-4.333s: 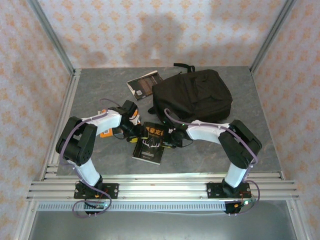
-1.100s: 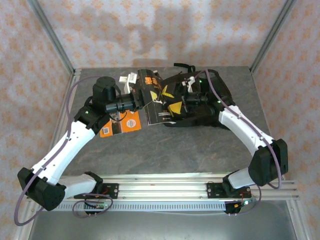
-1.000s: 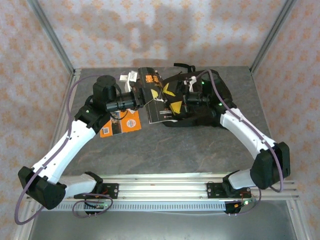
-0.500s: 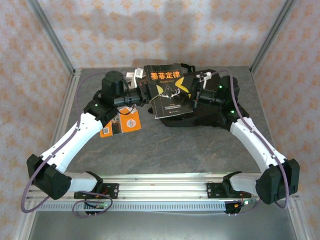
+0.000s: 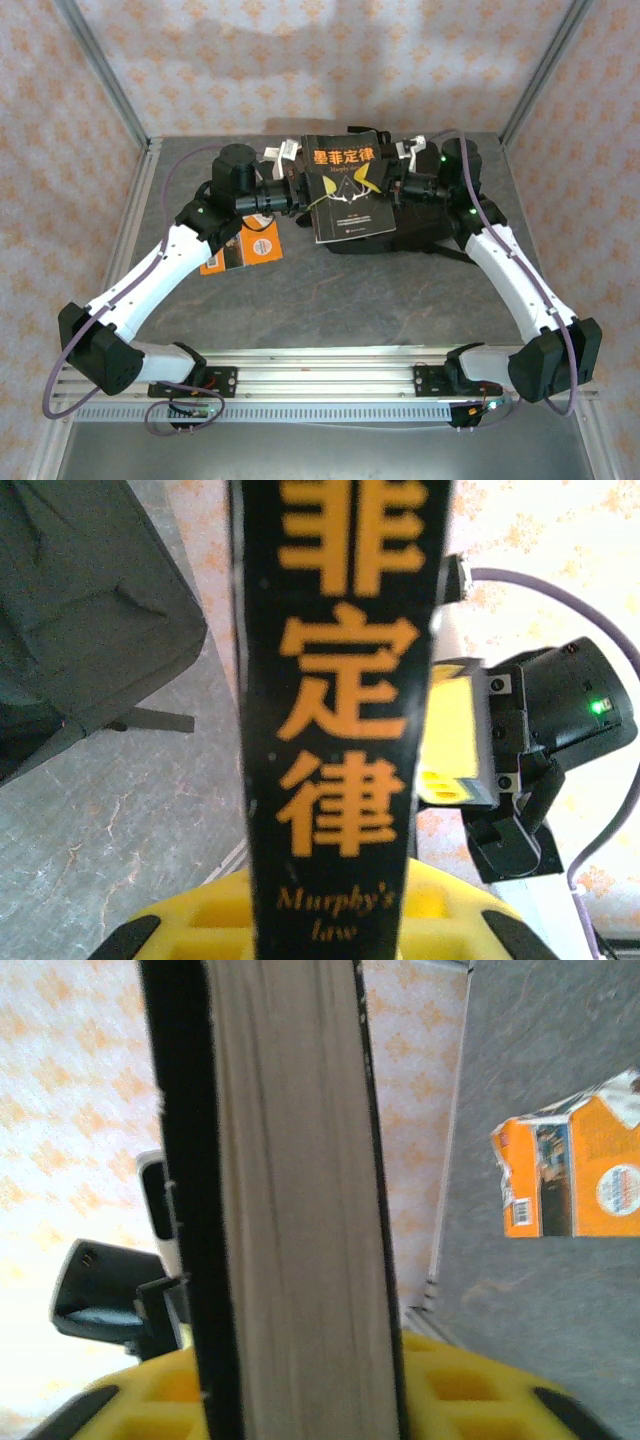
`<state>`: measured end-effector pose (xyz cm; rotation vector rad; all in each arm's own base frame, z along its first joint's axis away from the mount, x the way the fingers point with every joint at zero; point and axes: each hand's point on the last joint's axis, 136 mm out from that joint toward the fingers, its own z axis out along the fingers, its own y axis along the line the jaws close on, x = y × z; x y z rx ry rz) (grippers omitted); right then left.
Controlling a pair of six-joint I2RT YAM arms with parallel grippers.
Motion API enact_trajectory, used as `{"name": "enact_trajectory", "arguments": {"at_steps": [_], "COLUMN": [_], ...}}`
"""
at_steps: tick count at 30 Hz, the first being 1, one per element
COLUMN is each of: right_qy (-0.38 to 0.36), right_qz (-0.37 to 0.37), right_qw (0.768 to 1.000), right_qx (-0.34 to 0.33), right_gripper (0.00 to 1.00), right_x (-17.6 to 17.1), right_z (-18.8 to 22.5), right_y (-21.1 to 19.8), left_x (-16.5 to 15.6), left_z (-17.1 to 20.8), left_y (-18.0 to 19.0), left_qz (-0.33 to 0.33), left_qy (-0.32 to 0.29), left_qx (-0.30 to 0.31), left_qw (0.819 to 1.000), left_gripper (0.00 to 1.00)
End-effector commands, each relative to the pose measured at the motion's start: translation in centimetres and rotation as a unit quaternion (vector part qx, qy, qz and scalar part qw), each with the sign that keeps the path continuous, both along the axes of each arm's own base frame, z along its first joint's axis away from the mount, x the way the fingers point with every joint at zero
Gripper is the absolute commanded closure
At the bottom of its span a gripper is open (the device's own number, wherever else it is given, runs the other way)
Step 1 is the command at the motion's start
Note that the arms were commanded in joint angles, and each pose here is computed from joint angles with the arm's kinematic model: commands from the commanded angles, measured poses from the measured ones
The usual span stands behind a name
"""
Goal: Pack the student bag
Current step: Rotate the book.
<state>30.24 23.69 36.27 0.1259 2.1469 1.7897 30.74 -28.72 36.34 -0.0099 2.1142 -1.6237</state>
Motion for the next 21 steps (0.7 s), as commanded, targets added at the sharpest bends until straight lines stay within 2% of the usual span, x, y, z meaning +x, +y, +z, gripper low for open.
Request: {"name": "enact_trajectory", "arguments": {"at_steps": [1, 2, 4, 5, 8, 9, 10, 12, 16, 18, 21], "right_qy": [-0.030, -0.024, -0.013, -0.010, -0.018, -0.025, -0.021, -0.012, 0.012, 0.021, 0.029], "right_qz": [0.011, 0.002, -0.030, -0.063, -0.216, -0.272, -0.312, -0.364, -0.395, -0.419, -0.437], "right_qw": [0.999, 1.000, 0.999, 0.998, 0.976, 0.962, 0.950, 0.931, 0.916, 0.905, 0.895], "right_qx": [-0.011, -0.008, -0.011, -0.022, -0.010, 0.008, 0.016, 0.029, 0.067, 0.073, 0.079], "right_gripper": [0.89, 0.98, 1.00, 1.00, 1.00, 1.00, 1.00, 1.00, 1.00, 1.00, 1.00], "right_x": [-0.5, -0.1, 0.9, 1.7, 4.4, 4.5, 4.8, 5.2, 6.5, 7.2, 7.8], "right_z": [0.9, 0.7, 0.2, 0.2, 1.6, 2.9, 3.2, 3.8, 4.5, 4.3, 4.3], "right_y": [0.1, 0.1, -0.2, -0.9, -4.0, -5.5, -6.4, -7.1, -6.0, -5.9, -5.5], "left_x": [-1.1, -1.0, -0.5, -0.1, 1.7, 2.6, 3.3, 5.0, 7.9, 8.9, 9.6], "left_z": [1.7, 1.7, 1.5, 1.3, 1.1, 1.2, 1.2, 1.3, 1.9, 3.2, 4.3], "left_y": [-0.2, -0.2, 0.1, 0.4, 1.8, 2.4, 2.8, 3.2, 2.0, 1.3, 0.6], "left_qz": [-0.022, -0.019, -0.004, 0.006, 0.057, 0.080, 0.098, 0.129, 0.153, 0.157, 0.161], "left_qy": [-0.044, -0.044, -0.037, -0.032, -0.012, -0.001, 0.012, 0.041, 0.079, 0.075, 0.067], "left_qx": [-0.005, -0.005, 0.005, 0.016, 0.026, 0.020, 0.009, -0.030, -0.117, -0.162, -0.179], "left_qw": [0.999, 0.999, 0.999, 0.999, 0.998, 0.997, 0.995, 0.990, 0.978, 0.971, 0.968], "left_gripper": [1.00, 1.00, 1.00, 0.93, 0.50, 0.41, 0.37, 0.32, 0.29, 0.28, 0.27]}}
